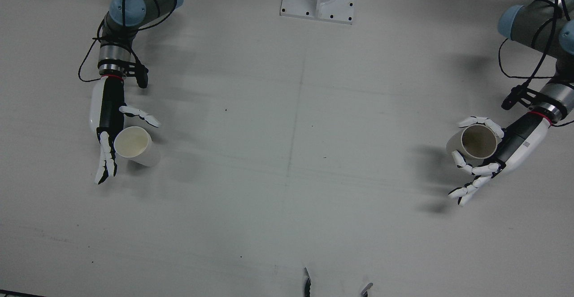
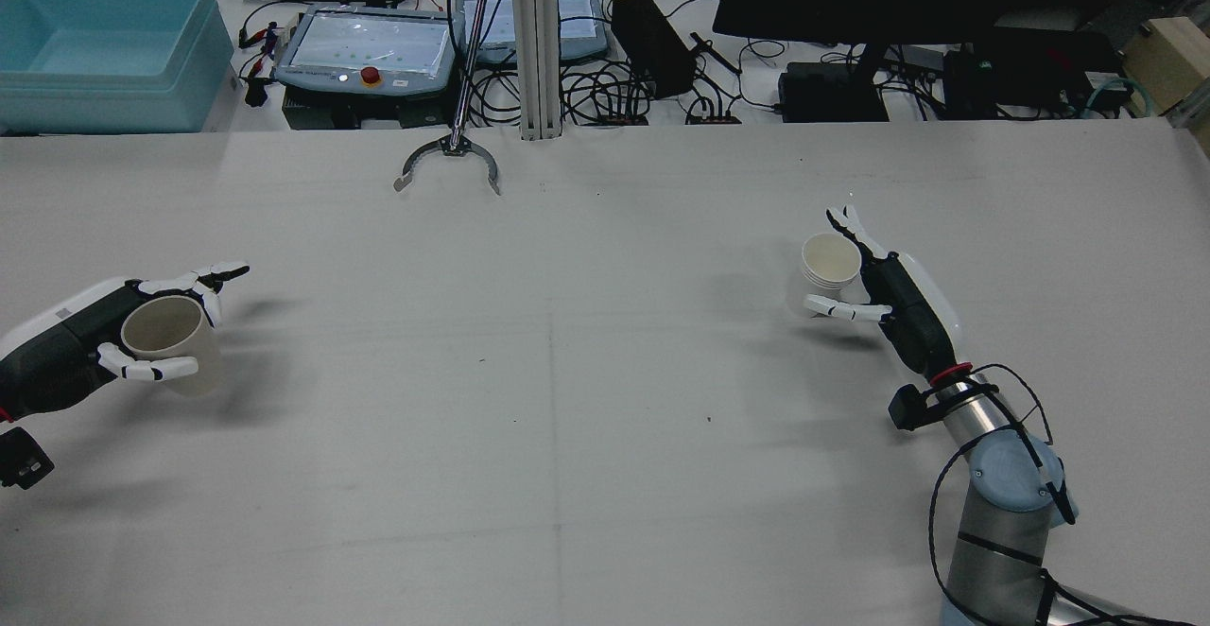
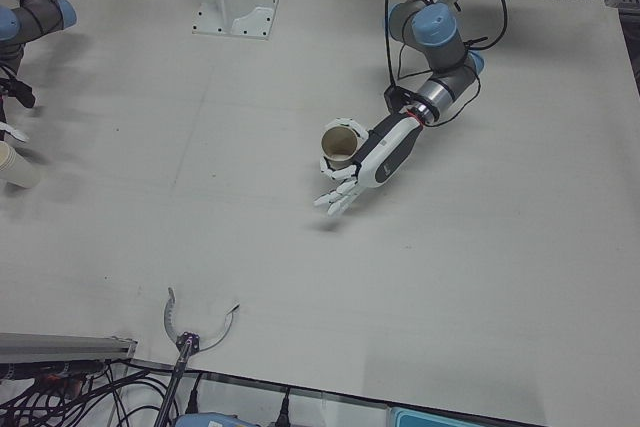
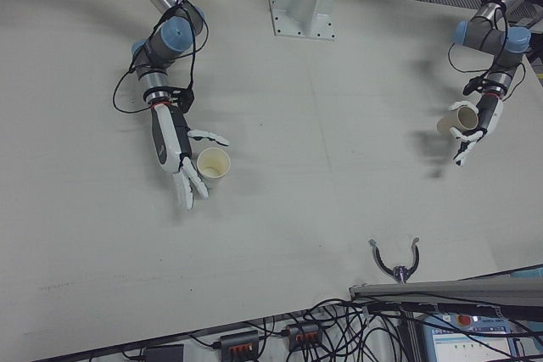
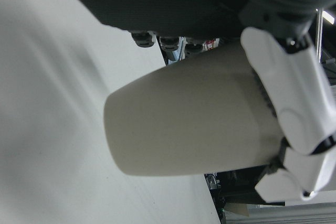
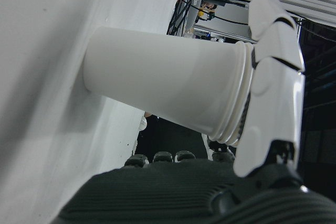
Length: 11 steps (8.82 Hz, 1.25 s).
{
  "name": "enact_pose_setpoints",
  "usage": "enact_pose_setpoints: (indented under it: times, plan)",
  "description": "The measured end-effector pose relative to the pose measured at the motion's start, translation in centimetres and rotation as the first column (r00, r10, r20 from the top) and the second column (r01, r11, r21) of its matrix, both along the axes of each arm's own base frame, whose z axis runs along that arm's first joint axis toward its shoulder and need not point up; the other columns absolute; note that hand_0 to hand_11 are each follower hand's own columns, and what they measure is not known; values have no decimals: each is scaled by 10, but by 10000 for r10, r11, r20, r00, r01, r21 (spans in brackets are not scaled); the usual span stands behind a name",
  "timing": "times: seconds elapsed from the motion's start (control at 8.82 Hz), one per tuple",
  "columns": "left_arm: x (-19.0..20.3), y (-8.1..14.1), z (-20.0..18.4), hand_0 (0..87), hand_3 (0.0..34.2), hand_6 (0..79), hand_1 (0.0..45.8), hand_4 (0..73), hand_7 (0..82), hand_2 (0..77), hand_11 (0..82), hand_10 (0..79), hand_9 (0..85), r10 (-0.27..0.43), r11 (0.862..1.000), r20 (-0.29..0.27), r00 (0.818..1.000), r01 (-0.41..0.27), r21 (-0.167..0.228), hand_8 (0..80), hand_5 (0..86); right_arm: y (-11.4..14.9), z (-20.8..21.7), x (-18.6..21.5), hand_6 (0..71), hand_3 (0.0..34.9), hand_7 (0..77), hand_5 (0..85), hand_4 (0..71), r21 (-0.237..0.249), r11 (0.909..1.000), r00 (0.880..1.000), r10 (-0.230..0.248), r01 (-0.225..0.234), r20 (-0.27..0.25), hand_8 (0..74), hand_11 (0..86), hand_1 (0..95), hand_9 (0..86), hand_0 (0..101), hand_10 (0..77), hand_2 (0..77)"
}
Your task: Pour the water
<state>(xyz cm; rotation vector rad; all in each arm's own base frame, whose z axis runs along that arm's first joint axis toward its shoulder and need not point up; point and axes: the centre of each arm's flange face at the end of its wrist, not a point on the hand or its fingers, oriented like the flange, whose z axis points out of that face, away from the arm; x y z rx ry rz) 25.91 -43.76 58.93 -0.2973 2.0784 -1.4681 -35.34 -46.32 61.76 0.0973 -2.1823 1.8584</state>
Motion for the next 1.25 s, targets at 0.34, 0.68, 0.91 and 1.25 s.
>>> enact_pose_setpoints:
  times: [0.34, 0.68, 0.91, 1.25]
  plan:
    - [0, 0, 0, 456, 0, 71, 87, 420, 136, 376, 33, 16, 33, -4, 10000, 0, 10000, 4, 0, 27, 453, -3, 6, 8, 5, 0, 5, 27, 11, -69, 9999, 9999, 132, -132, -31, 5, 5, 256, 5, 554, 0, 147]
    - [-1, 0, 0, 460, 0, 76, 87, 420, 136, 376, 33, 16, 33, -16, 10000, 5, 10000, 16, 10, 27, 453, -6, 8, 10, 5, 0, 5, 44, 22, -98, 9998, 9998, 190, -191, -100, 0, 5, 256, 5, 556, 0, 158]
    - [-1, 0, 1, 460, 0, 76, 87, 420, 136, 376, 33, 16, 33, -23, 10000, 17, 10000, 23, -1, 27, 453, -7, 5, 7, 5, 0, 5, 44, 22, -60, 9998, 9998, 181, -181, -92, 5, 5, 256, 5, 562, 0, 158]
    - [-3, 2, 3, 453, 0, 76, 87, 420, 114, 376, 33, 16, 33, -28, 10000, 30, 10000, 28, -12, 27, 453, -10, 3, 2, 5, 0, 5, 44, 27, -36, 9998, 9998, 175, -175, -91, 5, 5, 256, 5, 562, 0, 158]
